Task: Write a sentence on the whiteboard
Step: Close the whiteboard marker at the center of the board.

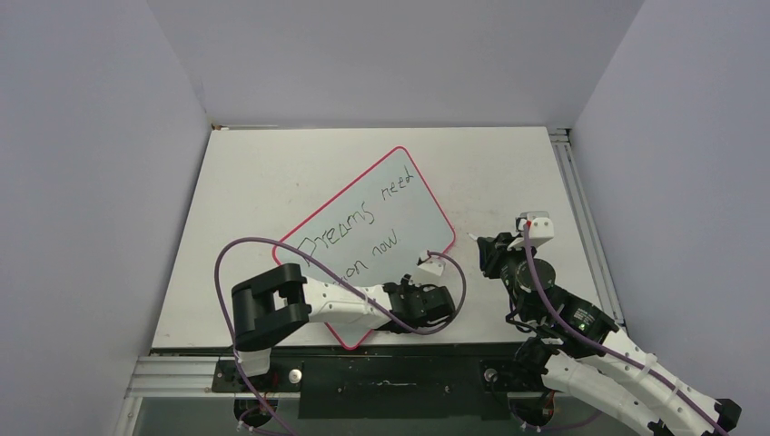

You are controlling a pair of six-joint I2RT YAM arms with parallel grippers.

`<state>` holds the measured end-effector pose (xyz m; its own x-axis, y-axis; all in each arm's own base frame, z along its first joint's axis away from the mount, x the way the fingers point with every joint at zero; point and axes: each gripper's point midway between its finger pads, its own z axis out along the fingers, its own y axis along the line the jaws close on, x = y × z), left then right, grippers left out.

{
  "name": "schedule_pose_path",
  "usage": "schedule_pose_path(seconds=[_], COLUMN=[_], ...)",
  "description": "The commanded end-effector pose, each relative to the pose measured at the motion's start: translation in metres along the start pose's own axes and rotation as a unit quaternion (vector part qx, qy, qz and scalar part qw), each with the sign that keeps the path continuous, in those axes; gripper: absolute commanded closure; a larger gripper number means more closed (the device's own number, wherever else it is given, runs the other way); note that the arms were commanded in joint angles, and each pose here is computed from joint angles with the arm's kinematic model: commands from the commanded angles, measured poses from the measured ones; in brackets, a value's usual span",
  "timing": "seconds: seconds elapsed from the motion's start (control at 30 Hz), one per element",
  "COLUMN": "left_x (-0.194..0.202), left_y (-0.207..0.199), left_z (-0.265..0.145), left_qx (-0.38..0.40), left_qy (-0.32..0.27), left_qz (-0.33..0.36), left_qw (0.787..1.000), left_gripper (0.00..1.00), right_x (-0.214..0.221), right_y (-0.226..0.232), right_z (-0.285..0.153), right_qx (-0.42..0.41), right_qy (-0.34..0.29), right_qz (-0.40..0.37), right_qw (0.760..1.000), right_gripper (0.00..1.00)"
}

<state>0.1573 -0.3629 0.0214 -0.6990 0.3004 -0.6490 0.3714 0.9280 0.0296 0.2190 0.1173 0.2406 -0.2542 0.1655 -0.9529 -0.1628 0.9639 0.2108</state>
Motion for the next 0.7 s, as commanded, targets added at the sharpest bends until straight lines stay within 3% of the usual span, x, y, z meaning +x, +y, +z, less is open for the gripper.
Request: schedule_pose_path(seconds=[0.0, 0.67], left_x=[-0.01, 0.001], left_y=[-0.016, -0.008], left_z=[0.0, 0.003], left_qx=[0.023, 0.001], left_qy=[-0.01, 0.005], left_qz=[-0.001, 0.014], left_qw=[1.0, 1.0], left_gripper=[0.69, 0.72], right_x=[-0.006, -0.01], right_y=[-0.003, -0.007], right_z=[0.0, -0.001], right_qx=[0.01, 0.018], right_qy=[-0.013, -0.019], right_qz=[0.012, 0.015], right_qw=[1.0, 1.0], right_gripper=[0.92, 0.92])
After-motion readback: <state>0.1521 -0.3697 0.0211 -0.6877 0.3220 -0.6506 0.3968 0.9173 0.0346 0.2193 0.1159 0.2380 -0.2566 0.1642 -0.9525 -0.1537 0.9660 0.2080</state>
